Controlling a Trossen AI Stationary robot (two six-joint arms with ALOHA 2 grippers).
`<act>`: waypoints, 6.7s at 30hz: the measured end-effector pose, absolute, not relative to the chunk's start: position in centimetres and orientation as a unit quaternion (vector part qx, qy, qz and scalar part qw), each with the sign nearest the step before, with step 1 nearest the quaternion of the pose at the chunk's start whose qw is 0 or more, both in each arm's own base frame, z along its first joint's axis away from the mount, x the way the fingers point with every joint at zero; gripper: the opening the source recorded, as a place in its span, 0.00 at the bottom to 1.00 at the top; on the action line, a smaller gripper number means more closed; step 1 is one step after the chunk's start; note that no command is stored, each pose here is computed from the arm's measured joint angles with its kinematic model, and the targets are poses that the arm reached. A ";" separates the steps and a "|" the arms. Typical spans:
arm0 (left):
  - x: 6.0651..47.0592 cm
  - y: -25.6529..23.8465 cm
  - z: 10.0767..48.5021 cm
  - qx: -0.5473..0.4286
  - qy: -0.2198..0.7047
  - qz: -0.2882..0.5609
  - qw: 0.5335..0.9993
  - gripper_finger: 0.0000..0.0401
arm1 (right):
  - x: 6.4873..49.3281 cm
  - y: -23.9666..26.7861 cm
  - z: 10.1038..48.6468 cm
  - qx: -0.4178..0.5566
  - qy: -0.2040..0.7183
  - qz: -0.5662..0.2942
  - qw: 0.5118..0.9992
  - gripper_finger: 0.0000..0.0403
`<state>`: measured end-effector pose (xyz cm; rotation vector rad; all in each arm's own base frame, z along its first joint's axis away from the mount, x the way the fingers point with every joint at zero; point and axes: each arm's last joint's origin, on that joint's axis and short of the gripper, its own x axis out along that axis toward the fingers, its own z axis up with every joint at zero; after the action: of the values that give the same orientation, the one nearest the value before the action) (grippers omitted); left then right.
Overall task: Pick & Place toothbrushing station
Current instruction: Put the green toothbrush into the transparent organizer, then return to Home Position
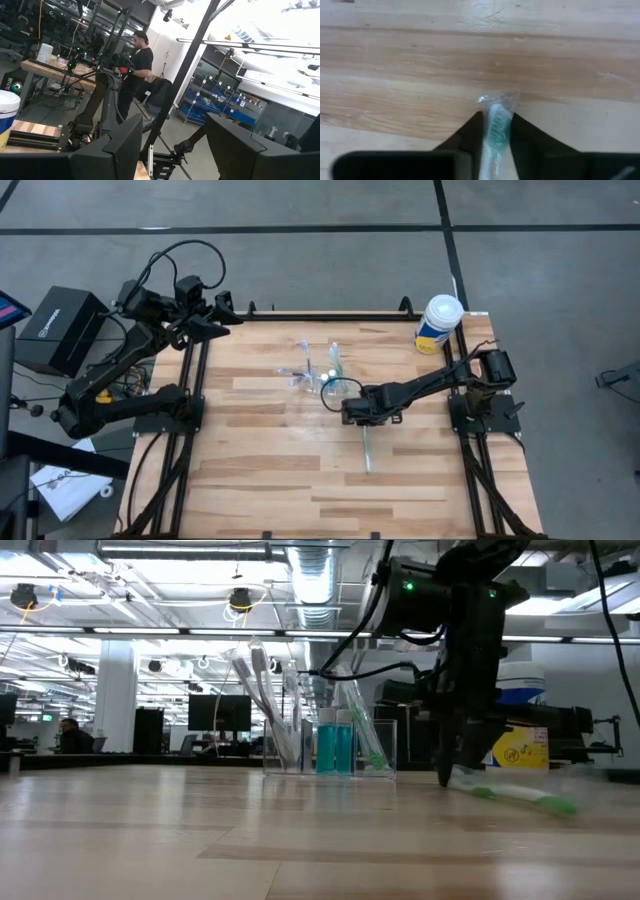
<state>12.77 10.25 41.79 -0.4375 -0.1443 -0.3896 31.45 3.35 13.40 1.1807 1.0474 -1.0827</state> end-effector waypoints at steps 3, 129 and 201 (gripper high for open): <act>12.8 10.3 41.8 -0.216 -0.071 -0.192 0.955 0.52 | 31.4 3.3 13.4 0.503 0.449 -0.464 0.575 0.09; 12.8 10.3 41.7 -0.210 -0.066 -0.198 0.955 0.52 | 35.2 -2.0 22.9 0.253 0.020 -0.432 0.865 0.52; 3.2 2.3 28.8 -0.100 -0.257 0.021 0.961 0.45 | 7.4 2.7 21.9 0.213 -0.136 -0.111 0.961 0.47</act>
<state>3.16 2.29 28.79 -0.2018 -0.5216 0.0427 7.44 2.69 21.86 0.4318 -0.2766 -0.2257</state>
